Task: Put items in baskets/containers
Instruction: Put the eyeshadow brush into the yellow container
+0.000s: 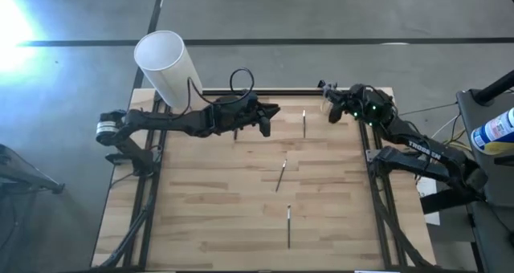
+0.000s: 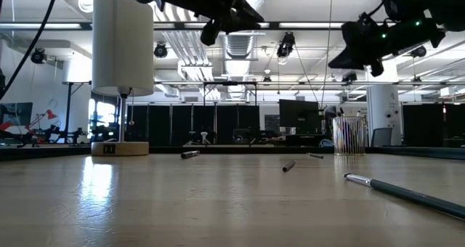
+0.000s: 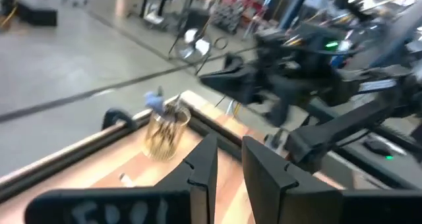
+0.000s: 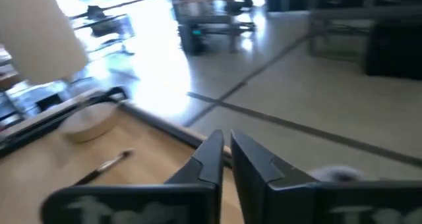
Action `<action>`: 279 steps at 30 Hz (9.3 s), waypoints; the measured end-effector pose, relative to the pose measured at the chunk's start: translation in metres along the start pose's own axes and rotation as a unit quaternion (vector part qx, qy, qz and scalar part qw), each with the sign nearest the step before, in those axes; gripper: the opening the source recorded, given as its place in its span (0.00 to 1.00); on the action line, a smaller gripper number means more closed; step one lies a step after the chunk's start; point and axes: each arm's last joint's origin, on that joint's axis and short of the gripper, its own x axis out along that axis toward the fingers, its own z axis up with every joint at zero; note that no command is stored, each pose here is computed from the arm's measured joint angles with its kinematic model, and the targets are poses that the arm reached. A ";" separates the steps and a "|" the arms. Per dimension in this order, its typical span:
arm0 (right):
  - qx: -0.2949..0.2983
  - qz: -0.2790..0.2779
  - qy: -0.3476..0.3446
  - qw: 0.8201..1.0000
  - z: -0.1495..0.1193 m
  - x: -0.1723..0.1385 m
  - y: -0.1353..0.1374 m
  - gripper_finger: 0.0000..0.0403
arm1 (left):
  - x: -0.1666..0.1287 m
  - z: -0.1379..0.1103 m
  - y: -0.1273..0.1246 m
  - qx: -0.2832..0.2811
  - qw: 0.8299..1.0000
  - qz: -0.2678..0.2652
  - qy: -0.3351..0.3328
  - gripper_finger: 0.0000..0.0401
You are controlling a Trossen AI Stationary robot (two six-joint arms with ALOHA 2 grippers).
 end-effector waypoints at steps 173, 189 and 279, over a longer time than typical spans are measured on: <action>0.122 -0.276 0.456 0.838 -0.053 0.189 0.025 0.28 | -0.117 -0.104 0.072 -0.073 0.968 0.044 0.236 0.00; 0.141 -0.298 0.434 0.838 -0.068 0.185 0.027 0.26 | -0.117 -0.104 0.072 -0.075 0.968 0.044 0.236 0.00; -0.049 -0.292 -0.070 0.953 -0.073 0.058 -0.046 0.04 | -0.125 -0.051 0.049 -0.128 0.986 -0.099 0.043 0.06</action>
